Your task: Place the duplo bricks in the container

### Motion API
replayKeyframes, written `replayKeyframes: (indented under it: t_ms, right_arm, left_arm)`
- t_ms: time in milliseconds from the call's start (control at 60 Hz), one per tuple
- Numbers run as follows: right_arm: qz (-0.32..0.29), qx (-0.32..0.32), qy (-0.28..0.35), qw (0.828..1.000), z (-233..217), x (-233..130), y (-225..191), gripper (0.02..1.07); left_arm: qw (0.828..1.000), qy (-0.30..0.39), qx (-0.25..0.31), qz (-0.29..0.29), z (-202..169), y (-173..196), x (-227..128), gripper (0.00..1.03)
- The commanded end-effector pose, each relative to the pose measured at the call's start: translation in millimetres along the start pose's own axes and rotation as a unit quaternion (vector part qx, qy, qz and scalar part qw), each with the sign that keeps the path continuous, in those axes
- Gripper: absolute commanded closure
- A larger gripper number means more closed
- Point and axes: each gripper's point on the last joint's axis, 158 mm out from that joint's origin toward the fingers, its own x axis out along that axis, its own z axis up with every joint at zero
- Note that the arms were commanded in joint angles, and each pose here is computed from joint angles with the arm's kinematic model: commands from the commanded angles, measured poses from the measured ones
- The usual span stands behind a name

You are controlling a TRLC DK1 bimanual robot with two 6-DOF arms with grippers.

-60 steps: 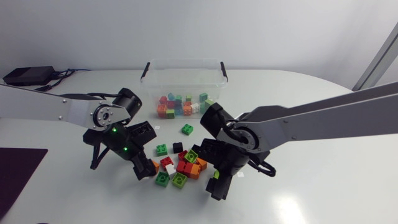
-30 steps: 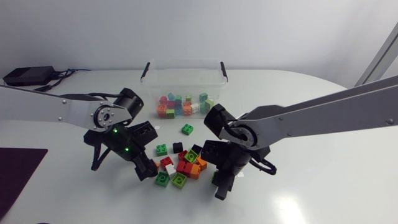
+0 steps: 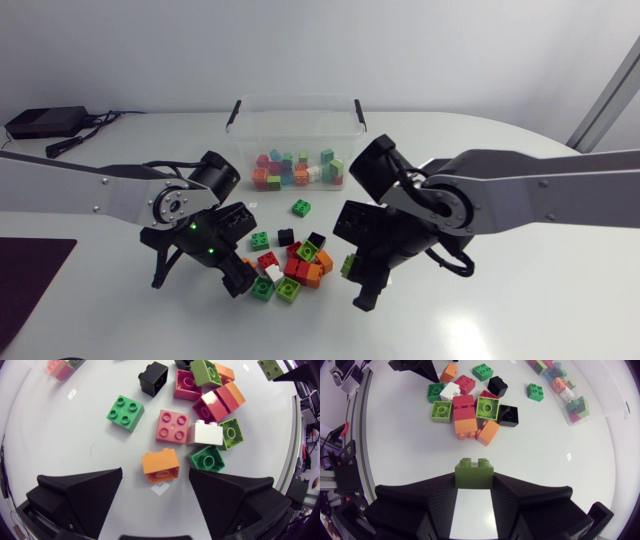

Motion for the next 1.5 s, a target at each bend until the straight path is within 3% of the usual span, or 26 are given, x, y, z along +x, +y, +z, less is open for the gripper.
replayKeyframes:
  t_ms: [0,350,450,683,883,1167,1483]
  right_arm:
    - [0.001,0.02,0.005,1.0,-12.0,-3.7,2.3,0.77]
    - [-0.015,0.034,-0.023,0.999,-22.2,-27.1,4.3,0.77]
    - [-0.017,0.038,-0.023,0.999,-26.5,-31.2,3.8,0.77]
    - [-0.032,0.046,-0.042,0.998,-21.0,-52.1,-6.9,0.77]
    - [-0.056,0.056,-0.075,0.994,3.4,-80.2,-28.8,0.77]
    - [-0.088,0.086,-0.129,0.984,53.3,-99.6,-70.9,0.77]
    - [-0.109,0.135,-0.172,0.97,102.5,-93.0,-134.0,0.77]
  left_arm:
    - [1.0,0.0,-0.018,0.004,-4.0,-7.3,-0.4,0.12]
    - [0.999,0.012,-0.048,0.001,-4.4,-7.6,8.4,0.48]
    - [0.999,0.016,-0.052,0.001,-6.4,-6.1,10.6,0.68]
    - [0.999,0.016,-0.051,0.001,-6.1,-6.0,10.4,0.73]
    - [0.999,-0.006,-0.045,0.009,0.2,-2.9,-10.9,0.73]
    - [0.996,-0.069,-0.029,0.039,23.9,16.3,-76.8,0.73]
    - [0.99,-0.132,-0.013,0.056,66.6,39.2,-132.0,0.72]
